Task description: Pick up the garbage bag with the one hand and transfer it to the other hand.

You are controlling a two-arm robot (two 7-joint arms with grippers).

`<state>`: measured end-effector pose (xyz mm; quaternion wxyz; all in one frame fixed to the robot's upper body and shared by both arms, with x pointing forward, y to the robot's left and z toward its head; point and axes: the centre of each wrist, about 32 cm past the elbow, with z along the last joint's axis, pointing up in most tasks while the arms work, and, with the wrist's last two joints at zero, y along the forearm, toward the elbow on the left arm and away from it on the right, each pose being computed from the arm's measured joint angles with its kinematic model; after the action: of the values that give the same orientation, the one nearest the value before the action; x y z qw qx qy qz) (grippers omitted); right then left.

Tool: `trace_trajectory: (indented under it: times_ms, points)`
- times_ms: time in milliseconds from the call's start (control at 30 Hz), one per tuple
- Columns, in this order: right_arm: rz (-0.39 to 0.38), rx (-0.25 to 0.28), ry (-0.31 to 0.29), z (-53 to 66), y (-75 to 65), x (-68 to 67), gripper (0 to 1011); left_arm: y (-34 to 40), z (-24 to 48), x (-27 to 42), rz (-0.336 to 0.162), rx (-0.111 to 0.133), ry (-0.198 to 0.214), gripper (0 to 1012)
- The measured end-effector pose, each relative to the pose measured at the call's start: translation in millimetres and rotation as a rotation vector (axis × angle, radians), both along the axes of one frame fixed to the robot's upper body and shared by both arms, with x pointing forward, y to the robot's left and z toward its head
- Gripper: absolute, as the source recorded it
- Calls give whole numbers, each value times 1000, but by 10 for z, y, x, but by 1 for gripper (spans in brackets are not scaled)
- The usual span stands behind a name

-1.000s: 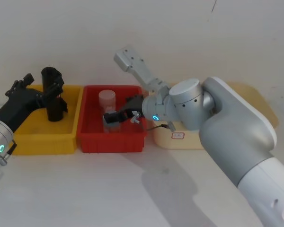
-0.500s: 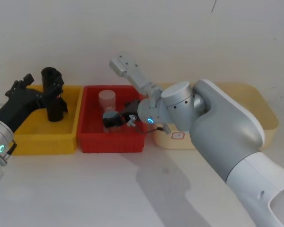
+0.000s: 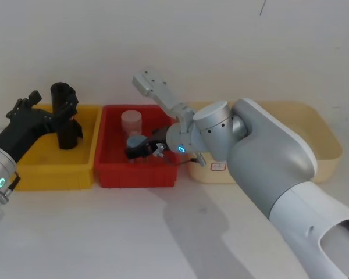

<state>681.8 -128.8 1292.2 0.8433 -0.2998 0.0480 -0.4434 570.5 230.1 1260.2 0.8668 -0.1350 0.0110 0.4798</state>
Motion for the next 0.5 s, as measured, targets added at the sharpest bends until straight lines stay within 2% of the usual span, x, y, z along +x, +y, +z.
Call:
trace_trajectory:
  times_ms: [200,300,367,400,433,500]
  points:
    - [-4,0,9,-15,8,18,969,0,0,0,0,0,0,1001]
    - [-4,-1,11,-18,9,22,919,0,0,0,0,0,0,1001]
    - [-5,0,13,-22,12,25,843,0,0,0,0,0,0,1001]
    - [-5,0,13,-23,12,26,843,0,0,0,0,0,0,1001]
    - [-5,0,14,-23,12,28,790,0,0,0,0,0,0,1001]
    - [-5,0,15,-25,14,29,754,0,0,0,0,0,0,1001]
